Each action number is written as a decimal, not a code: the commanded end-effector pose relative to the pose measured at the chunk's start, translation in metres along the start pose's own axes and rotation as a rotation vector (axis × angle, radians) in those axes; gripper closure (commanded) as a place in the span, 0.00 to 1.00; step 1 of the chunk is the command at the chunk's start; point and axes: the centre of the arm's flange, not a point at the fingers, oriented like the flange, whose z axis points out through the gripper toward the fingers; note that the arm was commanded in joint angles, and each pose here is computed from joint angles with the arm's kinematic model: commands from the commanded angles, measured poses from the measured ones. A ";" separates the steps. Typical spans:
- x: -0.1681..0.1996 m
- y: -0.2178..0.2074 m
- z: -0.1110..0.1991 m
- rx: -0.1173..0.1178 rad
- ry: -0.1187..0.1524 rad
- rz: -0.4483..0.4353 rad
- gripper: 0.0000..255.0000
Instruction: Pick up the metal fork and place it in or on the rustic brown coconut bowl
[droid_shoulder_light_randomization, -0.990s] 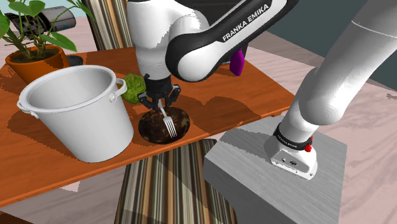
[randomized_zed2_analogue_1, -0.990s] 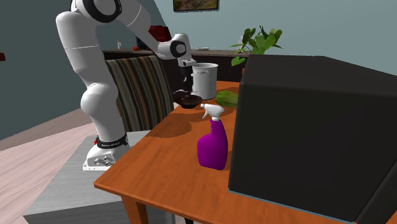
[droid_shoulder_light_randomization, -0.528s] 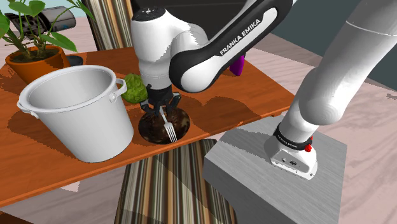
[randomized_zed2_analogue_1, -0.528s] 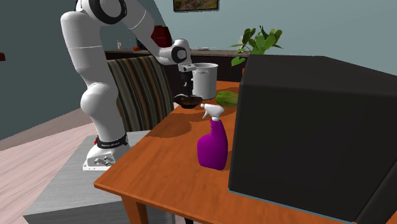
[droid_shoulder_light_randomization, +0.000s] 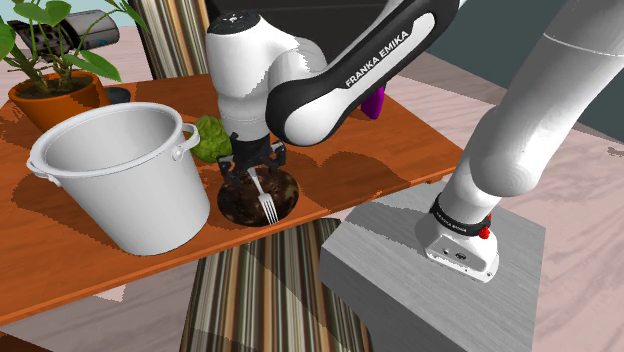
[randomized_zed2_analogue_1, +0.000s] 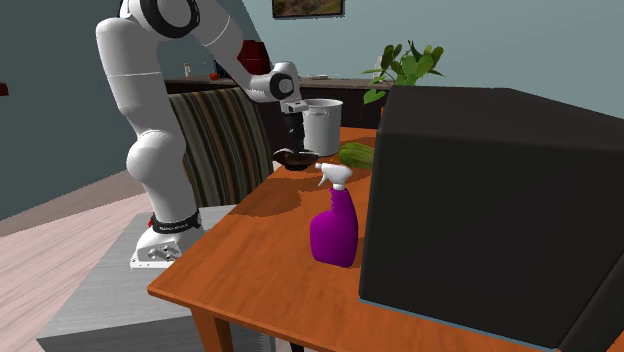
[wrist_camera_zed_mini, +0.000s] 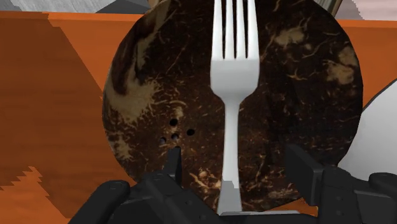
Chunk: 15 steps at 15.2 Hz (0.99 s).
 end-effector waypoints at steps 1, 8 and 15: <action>0.000 0.000 0.000 0.000 0.000 0.000 0.00; 0.000 0.000 -0.050 0.000 0.000 0.000 0.00; 0.000 0.000 -0.050 0.000 0.000 0.000 0.00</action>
